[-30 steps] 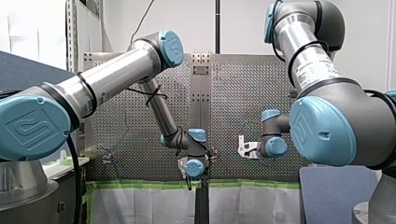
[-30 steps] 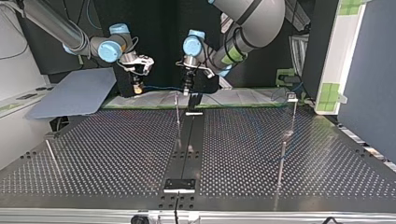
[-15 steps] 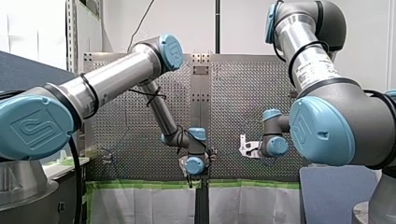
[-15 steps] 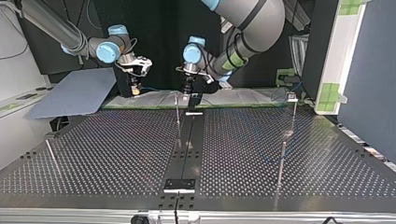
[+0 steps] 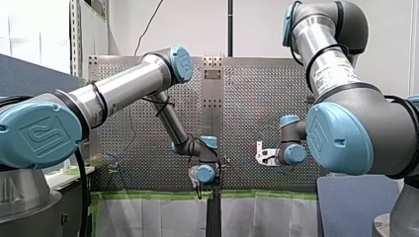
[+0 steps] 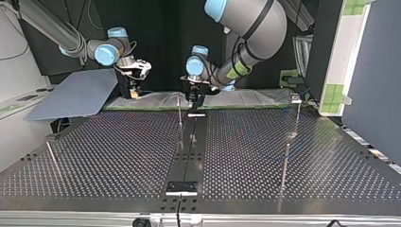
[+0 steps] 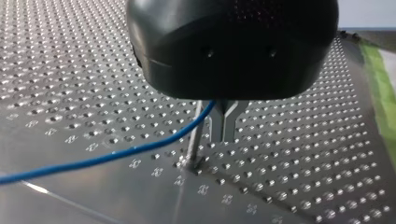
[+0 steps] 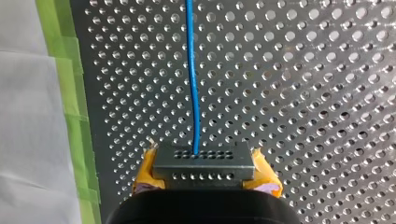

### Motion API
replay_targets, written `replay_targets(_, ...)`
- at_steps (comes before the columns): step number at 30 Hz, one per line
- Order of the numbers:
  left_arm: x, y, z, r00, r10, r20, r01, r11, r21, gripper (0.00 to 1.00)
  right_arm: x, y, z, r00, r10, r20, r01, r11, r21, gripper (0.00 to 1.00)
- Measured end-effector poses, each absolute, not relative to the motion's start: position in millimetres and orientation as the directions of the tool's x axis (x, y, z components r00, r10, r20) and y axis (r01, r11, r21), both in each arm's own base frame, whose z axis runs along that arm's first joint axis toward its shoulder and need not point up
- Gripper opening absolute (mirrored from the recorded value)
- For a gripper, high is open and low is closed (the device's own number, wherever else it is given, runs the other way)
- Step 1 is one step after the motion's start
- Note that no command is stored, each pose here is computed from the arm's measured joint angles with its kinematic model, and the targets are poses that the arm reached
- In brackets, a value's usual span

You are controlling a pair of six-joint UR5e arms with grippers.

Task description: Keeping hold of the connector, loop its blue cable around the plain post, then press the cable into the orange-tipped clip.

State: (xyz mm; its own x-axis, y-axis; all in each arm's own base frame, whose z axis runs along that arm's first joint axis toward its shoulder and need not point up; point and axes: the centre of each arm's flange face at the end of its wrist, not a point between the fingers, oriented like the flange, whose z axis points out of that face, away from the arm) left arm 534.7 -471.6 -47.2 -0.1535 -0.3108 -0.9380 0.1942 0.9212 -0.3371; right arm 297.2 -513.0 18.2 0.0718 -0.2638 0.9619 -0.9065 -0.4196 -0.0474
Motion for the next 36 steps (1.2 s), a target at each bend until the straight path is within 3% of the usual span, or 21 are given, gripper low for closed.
replay_targets(14,563.0,-459.3,-35.0,-0.146,-0.313,-0.938,0.159,0.929,-0.335,0.0,286.2,-549.6,31.2,0.053,-0.239,0.97,-0.918,-0.393,-0.047,0.0)
replay_targets(22,568.3,-452.0,-35.1,-0.142,-0.307,-0.941,0.144,0.934,-0.326,0.0,285.0,-572.0,24.4,0.062,-0.26,0.964,-0.919,-0.392,-0.046,0.0)
replay_targets(36,572.2,-445.1,-35.6,-0.137,-0.273,-0.952,0.128,0.948,-0.29,0.0,283.1,-620.7,50.5,0.051,-0.219,0.974,-0.915,-0.401,-0.042,0.0)
